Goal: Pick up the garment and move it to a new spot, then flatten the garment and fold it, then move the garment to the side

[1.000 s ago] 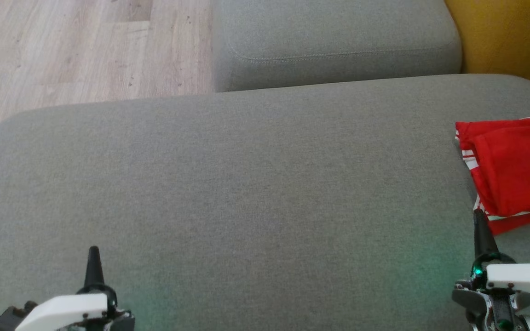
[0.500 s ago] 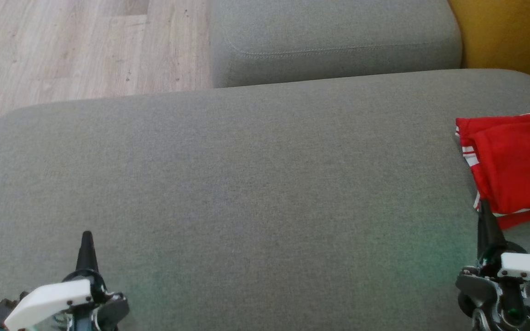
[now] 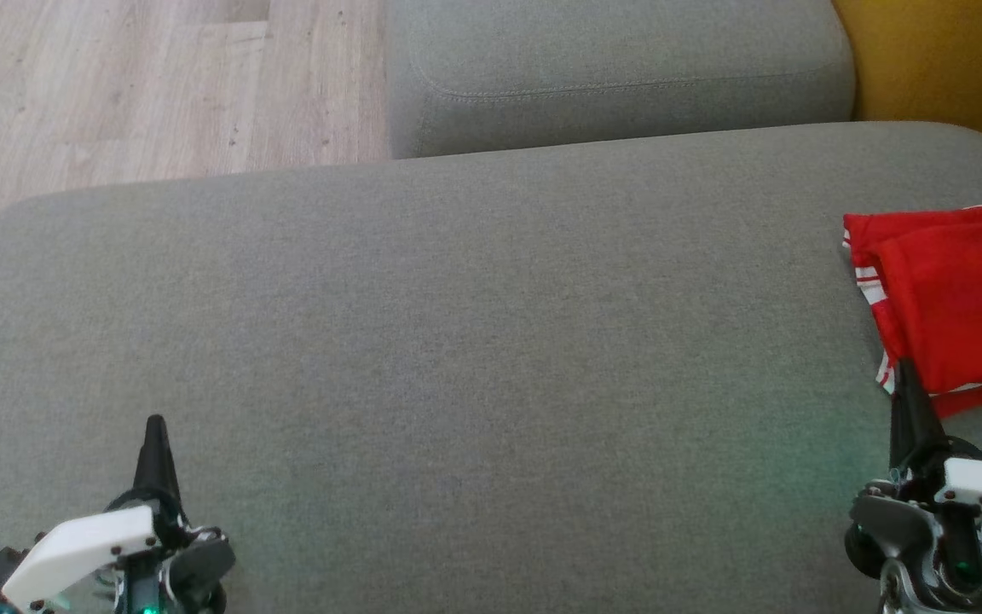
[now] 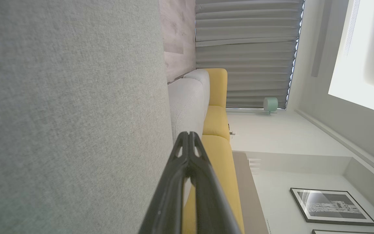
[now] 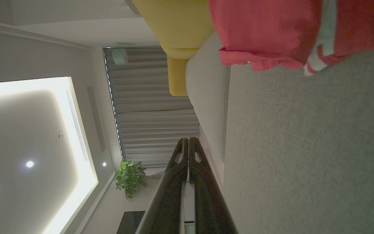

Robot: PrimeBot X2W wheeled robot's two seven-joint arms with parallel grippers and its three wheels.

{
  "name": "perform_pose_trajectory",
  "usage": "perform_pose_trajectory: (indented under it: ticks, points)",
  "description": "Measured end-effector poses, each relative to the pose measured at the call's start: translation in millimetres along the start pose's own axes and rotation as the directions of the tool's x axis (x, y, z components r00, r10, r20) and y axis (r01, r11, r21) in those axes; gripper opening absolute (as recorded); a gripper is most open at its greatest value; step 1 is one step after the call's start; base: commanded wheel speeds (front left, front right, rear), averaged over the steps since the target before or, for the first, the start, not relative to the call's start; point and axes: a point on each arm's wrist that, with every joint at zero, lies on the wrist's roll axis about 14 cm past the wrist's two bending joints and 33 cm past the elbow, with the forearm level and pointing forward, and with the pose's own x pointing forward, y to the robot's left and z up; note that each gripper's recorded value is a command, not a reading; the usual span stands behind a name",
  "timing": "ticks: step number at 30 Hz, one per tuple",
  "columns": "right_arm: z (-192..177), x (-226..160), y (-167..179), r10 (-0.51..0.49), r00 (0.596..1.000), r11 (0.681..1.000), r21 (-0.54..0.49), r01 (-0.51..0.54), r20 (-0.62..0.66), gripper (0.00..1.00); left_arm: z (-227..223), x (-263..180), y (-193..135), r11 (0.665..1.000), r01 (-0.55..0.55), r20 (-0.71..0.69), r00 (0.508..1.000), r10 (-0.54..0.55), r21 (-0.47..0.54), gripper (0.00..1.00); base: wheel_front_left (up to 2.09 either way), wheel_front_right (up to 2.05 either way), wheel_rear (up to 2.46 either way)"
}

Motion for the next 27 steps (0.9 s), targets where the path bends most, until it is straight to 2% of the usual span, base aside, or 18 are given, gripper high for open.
perform_pose_trajectory:
  ticks: [27]
  points:
    - [0.9,-0.1,0.2,0.001,1.000,1.000,0.001,-0.001,-0.001,0.00,2.3,-0.2,-0.2,1.000,0.001,0.006,1.000,-0.001,-0.007,0.00,0.00,0.00,0.00]
